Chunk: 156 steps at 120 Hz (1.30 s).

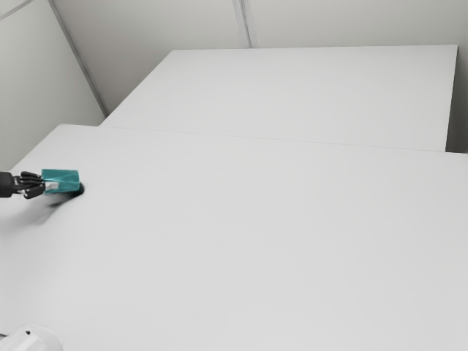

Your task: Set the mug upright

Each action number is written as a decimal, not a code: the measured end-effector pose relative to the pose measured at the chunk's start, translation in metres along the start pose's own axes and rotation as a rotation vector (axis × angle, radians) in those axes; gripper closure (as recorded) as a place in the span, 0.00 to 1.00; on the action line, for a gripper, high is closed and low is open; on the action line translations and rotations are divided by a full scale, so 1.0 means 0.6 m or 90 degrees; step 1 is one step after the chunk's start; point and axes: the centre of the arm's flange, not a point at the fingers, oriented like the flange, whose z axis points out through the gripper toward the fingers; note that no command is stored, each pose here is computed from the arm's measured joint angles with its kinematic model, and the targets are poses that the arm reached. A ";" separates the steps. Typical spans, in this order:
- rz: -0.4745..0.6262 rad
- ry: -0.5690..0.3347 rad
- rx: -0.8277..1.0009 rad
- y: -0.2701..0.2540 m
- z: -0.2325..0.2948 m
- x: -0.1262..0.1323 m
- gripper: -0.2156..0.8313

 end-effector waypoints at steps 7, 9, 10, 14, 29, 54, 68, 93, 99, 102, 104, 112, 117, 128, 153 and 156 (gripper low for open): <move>0.018 -0.011 0.000 0.000 0.005 0.036 0.92; 0.022 -0.013 0.001 0.000 0.006 0.046 0.92; 0.024 -0.015 0.001 0.000 0.007 0.050 0.92; 0.030 -0.020 0.001 0.001 0.011 0.066 0.93; 0.046 -0.086 -0.011 0.035 0.041 0.140 0.94; 0.136 -0.283 -0.050 0.161 0.140 0.361 0.96; 0.185 -0.400 -0.065 0.244 0.210 0.457 0.96; 0.190 -0.552 -0.055 0.437 0.325 0.532 0.96; 0.177 -0.577 -0.047 0.479 0.348 0.534 0.96; 0.168 -0.589 -0.045 0.497 0.362 0.531 0.96; 0.161 -0.596 -0.043 0.509 0.370 0.530 0.96; 0.129 -0.618 -0.033 0.551 0.402 0.525 0.96; 0.107 -0.628 -0.025 0.571 0.420 0.522 0.96; 0.051 -0.641 0.003 0.592 0.446 0.515 0.96; -0.112 -0.658 0.087 0.550 0.446 0.466 0.96; -0.127 -0.660 0.094 0.548 0.449 0.462 0.96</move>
